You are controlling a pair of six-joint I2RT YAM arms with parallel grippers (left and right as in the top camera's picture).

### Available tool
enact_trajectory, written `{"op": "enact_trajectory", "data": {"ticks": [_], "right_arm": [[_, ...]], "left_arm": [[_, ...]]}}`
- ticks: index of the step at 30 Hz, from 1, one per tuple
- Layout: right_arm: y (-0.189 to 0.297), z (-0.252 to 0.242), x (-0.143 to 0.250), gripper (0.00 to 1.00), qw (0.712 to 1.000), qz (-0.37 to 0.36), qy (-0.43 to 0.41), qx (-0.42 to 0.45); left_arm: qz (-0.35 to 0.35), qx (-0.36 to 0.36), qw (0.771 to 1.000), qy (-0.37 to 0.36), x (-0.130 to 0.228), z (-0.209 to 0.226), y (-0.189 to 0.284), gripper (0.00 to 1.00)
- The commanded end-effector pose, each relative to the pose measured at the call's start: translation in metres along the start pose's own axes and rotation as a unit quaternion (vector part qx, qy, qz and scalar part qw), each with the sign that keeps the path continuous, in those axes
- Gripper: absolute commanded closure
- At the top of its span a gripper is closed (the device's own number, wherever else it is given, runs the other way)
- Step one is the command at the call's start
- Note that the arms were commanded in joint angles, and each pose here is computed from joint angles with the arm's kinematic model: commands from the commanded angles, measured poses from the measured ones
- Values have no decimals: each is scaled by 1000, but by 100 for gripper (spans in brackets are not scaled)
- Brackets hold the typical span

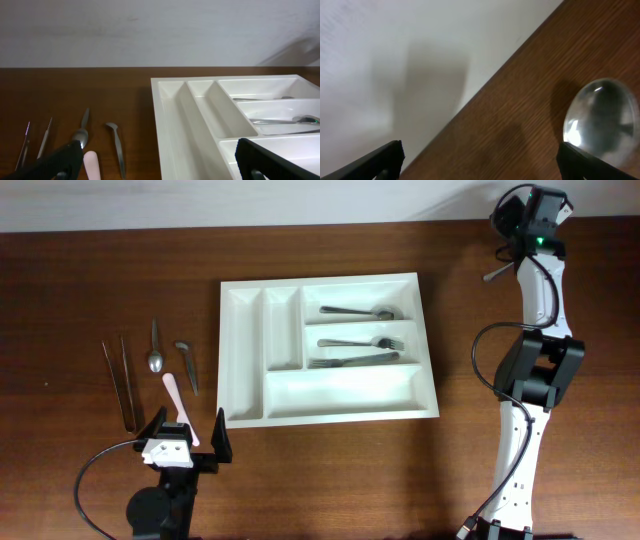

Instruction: Pack container

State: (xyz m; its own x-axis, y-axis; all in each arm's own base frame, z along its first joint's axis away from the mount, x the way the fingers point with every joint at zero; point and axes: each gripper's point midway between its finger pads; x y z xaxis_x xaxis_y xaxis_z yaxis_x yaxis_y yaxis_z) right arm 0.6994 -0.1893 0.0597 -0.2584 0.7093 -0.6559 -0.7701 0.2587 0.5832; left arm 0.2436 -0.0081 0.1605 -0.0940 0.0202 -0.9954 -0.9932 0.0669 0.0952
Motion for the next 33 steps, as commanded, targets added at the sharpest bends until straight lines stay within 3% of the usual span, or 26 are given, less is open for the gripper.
{"op": "enact_trajectory", "data": {"ticks": [1,8,15,26,33], "right_arm": [[-13,-4,26,2,999,33,0,-15],[-20,-18,36,1,999,42,-17,6],[-17,-50,45,1,991,65,-93,64],[11,-67,28,1,984,47,-91,145],[34,-81,34,1,975,76,-80,195]], "left_arm": [[-1,-2,1000,1,2,0,0,1],[-1,-2,1000,1,2,0,0,1],[-1,-2,1000,1,2,0,0,1],[-1,-2,1000,1,2,0,0,1],[-1,-2,1000,1,2,0,0,1]]}}
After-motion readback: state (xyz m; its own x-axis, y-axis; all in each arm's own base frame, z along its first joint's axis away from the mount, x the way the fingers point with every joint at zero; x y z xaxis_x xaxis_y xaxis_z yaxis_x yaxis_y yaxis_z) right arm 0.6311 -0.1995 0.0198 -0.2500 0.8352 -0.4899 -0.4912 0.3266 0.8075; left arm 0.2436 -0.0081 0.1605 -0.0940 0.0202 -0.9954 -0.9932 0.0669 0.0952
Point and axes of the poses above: each gripper's point midway between its finger pads, its own y axis back along the fingers, its own z axis along the line the jaws close on, x = y × z, and after that the axes turned 3 degrees about -y, right-handed
